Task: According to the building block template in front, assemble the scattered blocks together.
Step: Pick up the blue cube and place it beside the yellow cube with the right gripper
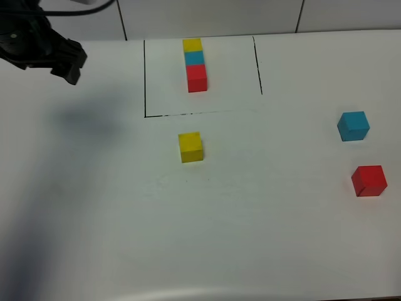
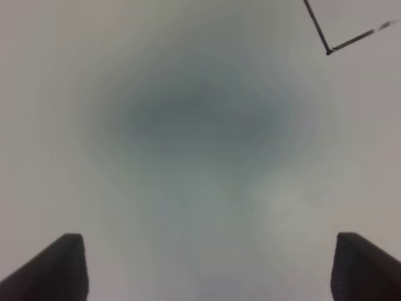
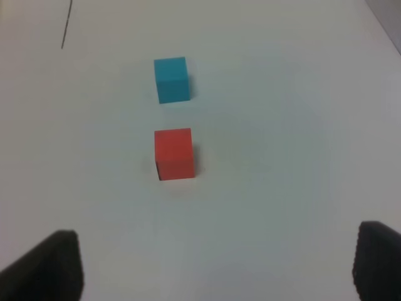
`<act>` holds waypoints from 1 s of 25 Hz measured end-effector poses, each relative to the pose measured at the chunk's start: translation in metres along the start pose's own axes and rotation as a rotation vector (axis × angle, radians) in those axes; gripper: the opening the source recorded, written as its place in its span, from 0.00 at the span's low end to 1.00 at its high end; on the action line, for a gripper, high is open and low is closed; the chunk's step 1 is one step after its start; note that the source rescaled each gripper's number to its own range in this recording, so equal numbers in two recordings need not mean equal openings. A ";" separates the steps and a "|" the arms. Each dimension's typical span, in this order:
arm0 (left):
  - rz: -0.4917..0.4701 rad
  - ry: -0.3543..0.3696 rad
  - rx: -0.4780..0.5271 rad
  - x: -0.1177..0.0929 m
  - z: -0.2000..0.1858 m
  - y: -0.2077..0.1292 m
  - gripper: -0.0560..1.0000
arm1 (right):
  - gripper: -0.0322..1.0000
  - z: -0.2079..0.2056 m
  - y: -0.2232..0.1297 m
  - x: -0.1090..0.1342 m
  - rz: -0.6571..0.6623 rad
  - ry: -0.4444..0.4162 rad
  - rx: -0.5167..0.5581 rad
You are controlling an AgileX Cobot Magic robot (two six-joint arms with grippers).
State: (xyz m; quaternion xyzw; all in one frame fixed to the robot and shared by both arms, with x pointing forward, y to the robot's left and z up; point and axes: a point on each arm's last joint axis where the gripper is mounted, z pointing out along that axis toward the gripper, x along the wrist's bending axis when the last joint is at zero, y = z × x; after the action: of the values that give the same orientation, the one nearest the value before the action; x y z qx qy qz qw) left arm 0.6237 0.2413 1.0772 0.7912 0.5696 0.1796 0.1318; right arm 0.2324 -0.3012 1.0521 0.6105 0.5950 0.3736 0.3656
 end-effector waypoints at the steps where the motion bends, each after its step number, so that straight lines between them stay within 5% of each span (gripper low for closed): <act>1: -0.020 0.010 -0.021 0.004 -0.009 -0.007 0.81 | 0.76 0.000 0.000 0.000 0.000 0.000 0.000; 7: -0.085 0.046 -0.151 0.009 -0.054 -0.052 0.81 | 0.76 0.000 0.000 0.000 -0.001 0.000 0.000; 25: -0.219 0.046 -0.383 -0.022 -0.129 -0.206 0.92 | 0.76 0.000 0.000 0.000 -0.001 0.000 0.000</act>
State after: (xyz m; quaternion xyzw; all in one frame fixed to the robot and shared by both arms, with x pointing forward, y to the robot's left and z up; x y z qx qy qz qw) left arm 0.3857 0.2860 1.1058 0.6809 0.6104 0.2872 0.2851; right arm 0.2324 -0.3012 1.0521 0.6103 0.5952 0.3734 0.3658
